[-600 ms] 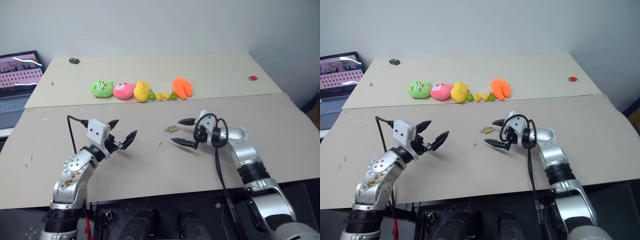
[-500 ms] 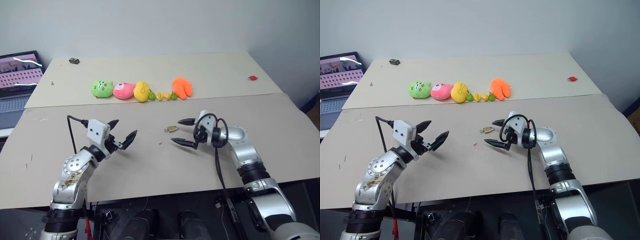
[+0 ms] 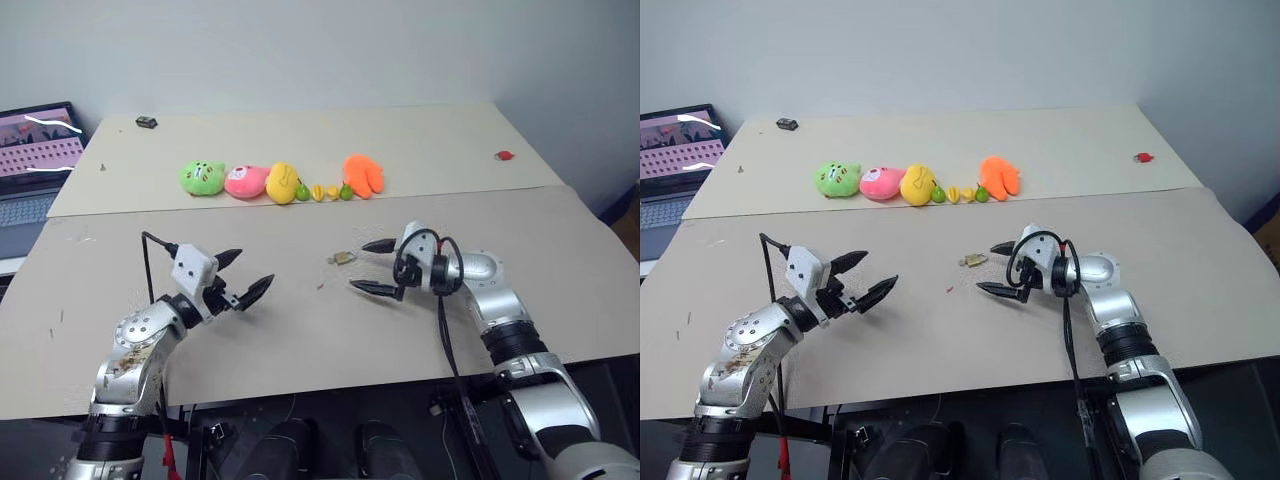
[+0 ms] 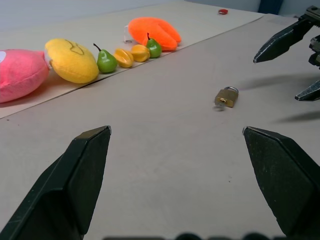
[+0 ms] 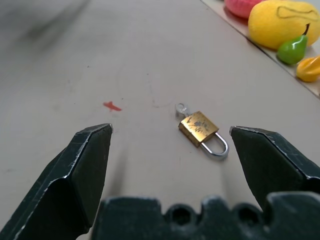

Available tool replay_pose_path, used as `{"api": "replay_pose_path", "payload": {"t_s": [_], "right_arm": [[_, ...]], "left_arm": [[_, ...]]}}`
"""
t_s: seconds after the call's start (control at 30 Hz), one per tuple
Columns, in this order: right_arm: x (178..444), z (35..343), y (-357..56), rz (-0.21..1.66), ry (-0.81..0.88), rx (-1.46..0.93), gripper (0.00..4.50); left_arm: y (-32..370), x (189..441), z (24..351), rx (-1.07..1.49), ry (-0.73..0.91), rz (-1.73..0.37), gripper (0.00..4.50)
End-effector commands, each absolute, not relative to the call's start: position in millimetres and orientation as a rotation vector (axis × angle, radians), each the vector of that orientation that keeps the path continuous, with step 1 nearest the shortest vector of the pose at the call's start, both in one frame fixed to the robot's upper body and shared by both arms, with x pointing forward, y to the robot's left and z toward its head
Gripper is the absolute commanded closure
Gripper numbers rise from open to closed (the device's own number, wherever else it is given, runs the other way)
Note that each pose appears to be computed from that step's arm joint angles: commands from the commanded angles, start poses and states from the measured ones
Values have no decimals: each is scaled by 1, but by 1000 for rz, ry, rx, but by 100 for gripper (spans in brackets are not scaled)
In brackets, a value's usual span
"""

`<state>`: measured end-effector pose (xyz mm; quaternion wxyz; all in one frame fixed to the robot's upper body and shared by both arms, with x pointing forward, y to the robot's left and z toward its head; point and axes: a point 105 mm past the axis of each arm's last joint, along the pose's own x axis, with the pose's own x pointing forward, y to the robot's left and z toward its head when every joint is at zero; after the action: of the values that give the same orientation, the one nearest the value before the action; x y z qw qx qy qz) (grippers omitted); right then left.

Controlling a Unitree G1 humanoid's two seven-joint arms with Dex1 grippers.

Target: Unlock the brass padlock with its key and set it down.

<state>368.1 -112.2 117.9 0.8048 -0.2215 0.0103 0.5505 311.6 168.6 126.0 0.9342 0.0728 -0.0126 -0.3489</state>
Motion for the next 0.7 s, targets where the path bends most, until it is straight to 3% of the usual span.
{"api": "replay_pose_path", "payload": {"t_s": [0.03, 0.2, 0.7], "right_arm": [[373, 126, -107, 1237, 8, -519, 5], [384, 124, -99, 1255, 36, -537, 5], [399, 118, -86, 1261, 86, -615, 5]], "left_arm": [[147, 308, 133, 261, -77, -851, 0], [132, 306, 133, 315, -95, -924, 0], [149, 301, 138, 285, -103, -816, 0]]}}
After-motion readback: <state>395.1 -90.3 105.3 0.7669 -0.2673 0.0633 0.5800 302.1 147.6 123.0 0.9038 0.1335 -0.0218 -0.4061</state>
